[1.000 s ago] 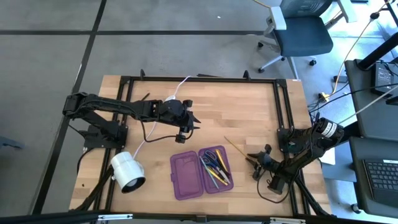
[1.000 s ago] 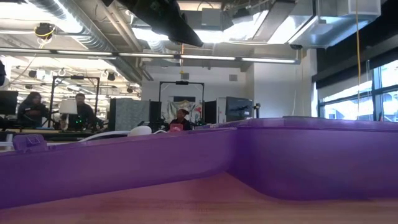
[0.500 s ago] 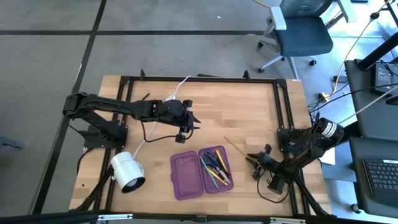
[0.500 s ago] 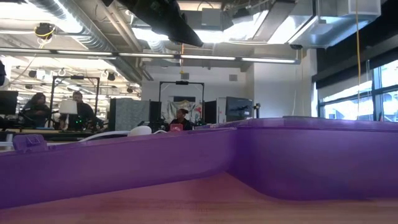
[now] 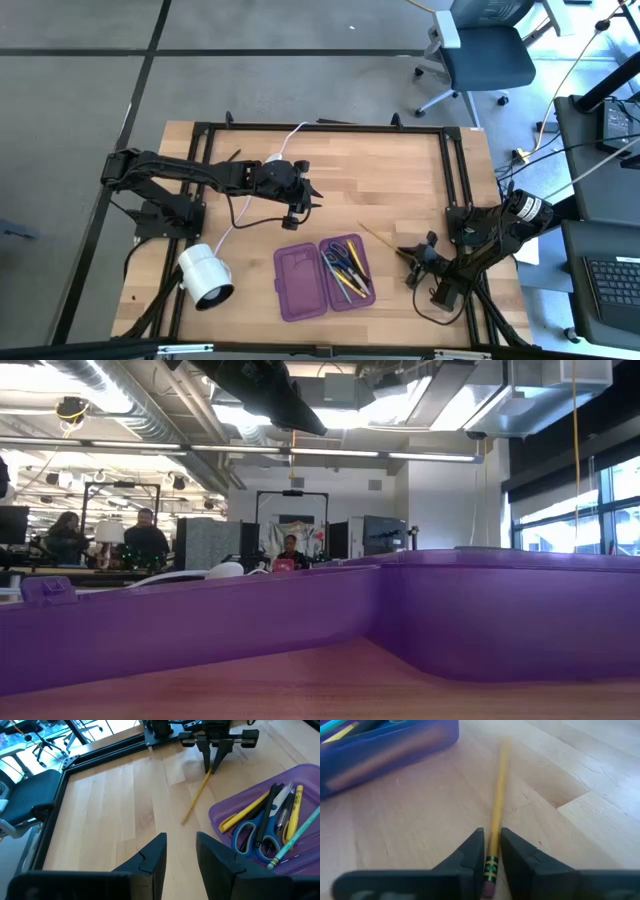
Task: Pick & place school supplies into a supply box
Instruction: Put the yellow pencil into the purple supply box
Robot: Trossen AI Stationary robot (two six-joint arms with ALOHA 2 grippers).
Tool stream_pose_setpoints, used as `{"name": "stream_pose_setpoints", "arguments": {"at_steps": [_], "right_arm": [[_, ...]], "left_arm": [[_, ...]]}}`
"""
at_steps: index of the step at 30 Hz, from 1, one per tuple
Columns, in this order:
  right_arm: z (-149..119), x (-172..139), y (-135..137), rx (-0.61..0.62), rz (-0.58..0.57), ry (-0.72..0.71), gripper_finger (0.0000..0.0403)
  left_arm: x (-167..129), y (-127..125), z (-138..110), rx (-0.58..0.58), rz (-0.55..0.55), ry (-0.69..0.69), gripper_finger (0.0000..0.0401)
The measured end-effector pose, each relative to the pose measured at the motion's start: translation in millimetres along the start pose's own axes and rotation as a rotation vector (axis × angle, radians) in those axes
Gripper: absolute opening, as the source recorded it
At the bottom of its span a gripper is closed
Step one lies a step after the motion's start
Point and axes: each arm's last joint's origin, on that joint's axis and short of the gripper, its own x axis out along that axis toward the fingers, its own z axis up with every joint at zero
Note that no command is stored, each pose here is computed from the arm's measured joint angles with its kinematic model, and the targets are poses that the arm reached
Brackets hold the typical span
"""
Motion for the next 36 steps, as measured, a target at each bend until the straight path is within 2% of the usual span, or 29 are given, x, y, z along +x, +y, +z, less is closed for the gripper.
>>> {"name": "stream_pose_setpoints", "arguments": {"at_steps": [6,18,24,36], "right_arm": [[0,0,0,-0.003,-0.002,-0.002,0.0027],[2,-2,1,0.02,0.018,-0.025,0.0027],[7,-6,2,0.042,0.03,0.008,0.003],[12,-9,-1,0.024,0.019,0.024,0.0032]], "left_arm": [[0,0,0,0.0,0.0,0.0,0.0098],[0,0,0,0.0,-0.001,0.0,0.0098],[0,0,0,0.0,-0.001,0.0,0.0098],[0,0,0,0.0,0.0,0.0,0.0098]]}}
